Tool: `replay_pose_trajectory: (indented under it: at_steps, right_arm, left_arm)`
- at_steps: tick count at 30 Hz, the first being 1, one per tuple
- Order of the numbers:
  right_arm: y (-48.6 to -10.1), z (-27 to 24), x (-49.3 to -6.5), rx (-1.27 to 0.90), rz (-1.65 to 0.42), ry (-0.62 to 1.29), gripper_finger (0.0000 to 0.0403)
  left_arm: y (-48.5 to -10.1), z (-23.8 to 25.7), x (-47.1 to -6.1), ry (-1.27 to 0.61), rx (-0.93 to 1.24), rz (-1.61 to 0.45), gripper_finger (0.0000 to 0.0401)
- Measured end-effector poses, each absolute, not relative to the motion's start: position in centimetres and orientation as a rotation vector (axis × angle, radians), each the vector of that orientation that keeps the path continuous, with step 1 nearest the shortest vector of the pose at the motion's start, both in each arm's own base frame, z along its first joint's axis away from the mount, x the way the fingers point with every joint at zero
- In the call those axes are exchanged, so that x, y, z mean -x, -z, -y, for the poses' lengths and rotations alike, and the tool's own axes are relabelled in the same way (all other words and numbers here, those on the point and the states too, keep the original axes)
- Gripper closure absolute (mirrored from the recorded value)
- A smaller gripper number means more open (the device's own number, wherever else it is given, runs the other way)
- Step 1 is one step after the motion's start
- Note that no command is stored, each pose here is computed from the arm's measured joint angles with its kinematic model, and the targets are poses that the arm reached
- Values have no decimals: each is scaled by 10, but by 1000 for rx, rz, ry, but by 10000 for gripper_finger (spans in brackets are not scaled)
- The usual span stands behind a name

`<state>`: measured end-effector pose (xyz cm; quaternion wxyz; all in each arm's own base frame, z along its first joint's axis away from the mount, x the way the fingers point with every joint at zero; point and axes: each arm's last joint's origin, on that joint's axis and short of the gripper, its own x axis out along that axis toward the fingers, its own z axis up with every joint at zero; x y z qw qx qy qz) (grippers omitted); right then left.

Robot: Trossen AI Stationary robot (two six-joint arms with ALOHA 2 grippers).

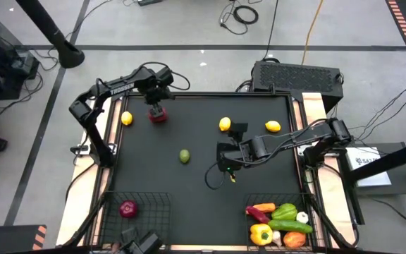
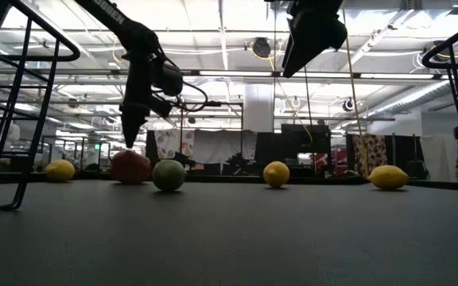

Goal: Sort produce into baskets
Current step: Put the red apple into the left wire basket

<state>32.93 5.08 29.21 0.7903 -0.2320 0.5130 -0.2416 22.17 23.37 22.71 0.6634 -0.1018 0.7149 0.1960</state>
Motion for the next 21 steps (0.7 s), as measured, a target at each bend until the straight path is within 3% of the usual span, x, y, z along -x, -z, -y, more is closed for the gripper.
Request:
replay_pose_trajectory:
  at_steps: [11,21]
  right_arm:
    - [-292,-53,-329,501,-1102,516,197]
    - [-292,-53,-329,499,-1102,516,197]
  left_arm:
    - [-227,-217,-225,-302,307,-1649,98]
    - [-228,-227,-231,-466,118,-1647,98]
